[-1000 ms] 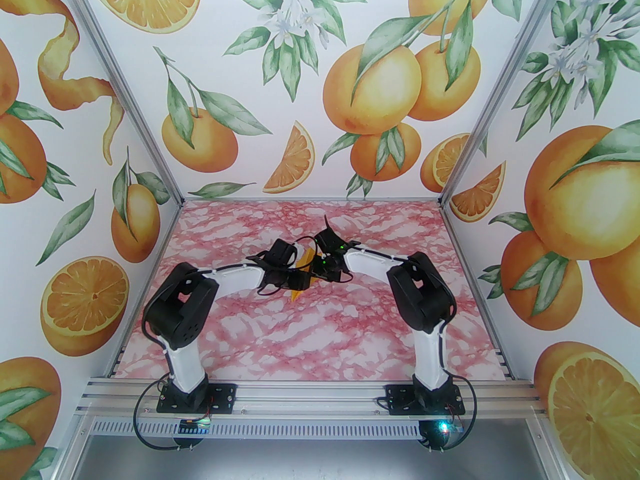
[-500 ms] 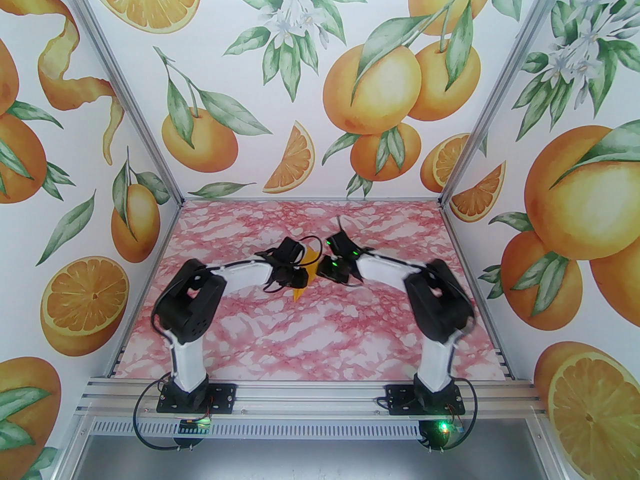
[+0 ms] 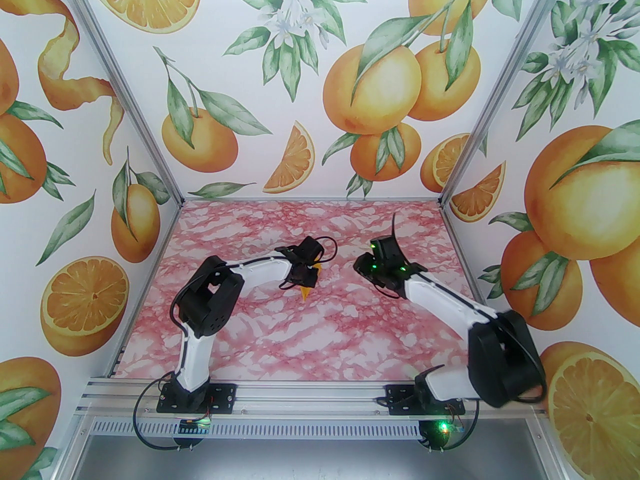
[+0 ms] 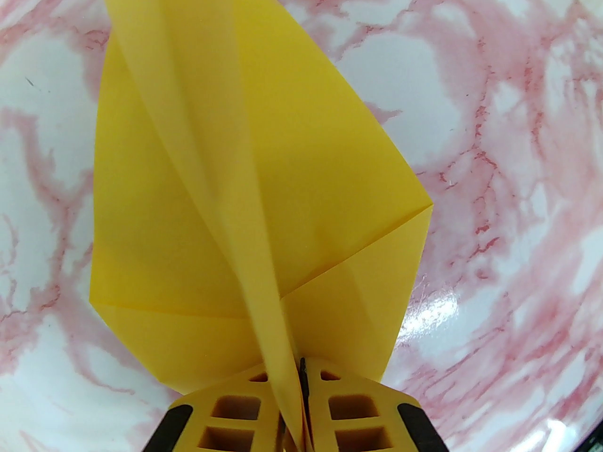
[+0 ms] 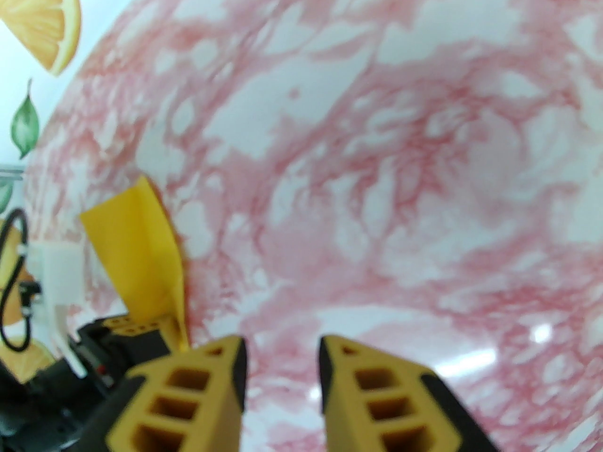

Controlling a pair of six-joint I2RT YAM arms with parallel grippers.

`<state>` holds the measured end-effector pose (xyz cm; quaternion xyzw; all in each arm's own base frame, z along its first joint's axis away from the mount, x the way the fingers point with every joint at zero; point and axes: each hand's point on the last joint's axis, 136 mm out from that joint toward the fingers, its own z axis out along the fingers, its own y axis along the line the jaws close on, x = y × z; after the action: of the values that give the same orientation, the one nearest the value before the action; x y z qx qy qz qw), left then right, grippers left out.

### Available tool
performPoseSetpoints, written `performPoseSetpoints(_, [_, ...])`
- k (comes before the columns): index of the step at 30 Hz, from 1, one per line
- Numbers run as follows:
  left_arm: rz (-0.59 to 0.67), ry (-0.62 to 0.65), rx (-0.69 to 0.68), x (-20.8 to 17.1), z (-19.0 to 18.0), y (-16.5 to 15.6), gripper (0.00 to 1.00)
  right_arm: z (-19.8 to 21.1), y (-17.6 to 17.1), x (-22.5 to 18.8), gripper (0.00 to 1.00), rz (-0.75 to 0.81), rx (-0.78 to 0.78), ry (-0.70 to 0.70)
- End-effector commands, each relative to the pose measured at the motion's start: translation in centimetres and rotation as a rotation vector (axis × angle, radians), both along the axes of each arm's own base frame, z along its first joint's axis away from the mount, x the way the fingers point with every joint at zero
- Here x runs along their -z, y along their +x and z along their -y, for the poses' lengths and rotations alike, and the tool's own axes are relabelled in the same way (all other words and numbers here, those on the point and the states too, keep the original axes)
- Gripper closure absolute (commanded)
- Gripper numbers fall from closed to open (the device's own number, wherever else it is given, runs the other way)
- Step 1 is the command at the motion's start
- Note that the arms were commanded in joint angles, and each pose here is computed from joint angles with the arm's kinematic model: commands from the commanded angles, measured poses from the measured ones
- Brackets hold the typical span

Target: Fold a paper plane with a square sheet of paper (fold left side to right side)

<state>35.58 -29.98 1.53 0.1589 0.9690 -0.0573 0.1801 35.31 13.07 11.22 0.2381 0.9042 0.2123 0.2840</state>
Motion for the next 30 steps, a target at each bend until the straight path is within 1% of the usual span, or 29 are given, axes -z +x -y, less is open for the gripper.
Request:
performPoseSetpoints(1, [-0.084,0.115,-0.011,3.1,-1.5,-1.9,0.75,1.2,-0.4,-0.4,0.67,0.019,0.025,-0.019])
performPoseSetpoints(2, [-0.090,0.116,-0.013,3.2,-1.5,-2.0,0.71,1.3,-0.5,-0.5,0.67,0.020,0.027,-0.019])
performPoseSetpoints(5, [-0.100,0.116,-0.016,3.4,-1.4,-2.4,0.69,1.4,-0.8,-0.7,0.67,0.026,0.026,-0.012])
performPoseSetpoints(7, [-0.106,0.115,-0.017,3.4,-1.3,-2.6,0.62,1.4,-0.9,-0.8,0.67,0.028,0.030,-0.008])
performPoseSetpoints(12, [-0.109,0.137,-0.036,3.5,-2.0,-2.8,0.58,1.4,-1.2,-1.0,0.67,0.035,0.032,0.003])
performPoseSetpoints(14, [-0.100,0.123,-0.042,3.1,-1.9,-2.8,0.60,1.4,-1.3,-1.0,0.67,0.037,0.030,0.007])
performPoseSetpoints(17, [-0.066,0.070,-0.046,1.5,-1.3,-2.4,0.65,1.4,-1.5,-1.0,0.67,0.034,0.026,0.004])
performPoseSetpoints(21, [-0.015,0.041,-0.042,-1.3,-0.8,-1.5,0.65,1.4,-1.6,-0.8,0.67,0.030,0.022,0.009])
performPoseSetpoints(25, [0.014,0.033,-0.044,-2.9,-0.9,-0.8,0.66,1.2,-1.7,-0.5,0.67,0.026,0.019,0.016])
performPoseSetpoints(27, [0.023,0.041,-0.041,-3.2,-1.0,-0.7,0.66,1.3,-1.8,-0.4,0.67,0.022,0.019,0.018])
performPoseSetpoints(28, [0.026,0.043,-0.043,-3.3,-1.1,-0.6,0.64,1.2,-1.9,-0.3,0.67,0.020,0.019,0.018])
performPoseSetpoints(29, [0.025,0.044,-0.040,-3.4,-1.1,-0.6,0.60,1.2,-1.9,-0.2,0.67,0.018,0.019,0.020])
performPoseSetpoints(30, [0.025,0.042,-0.036,-3.4,-1.0,-0.6,0.60,1.2,-1.9,0.0,0.66,0.014,0.019,0.022])
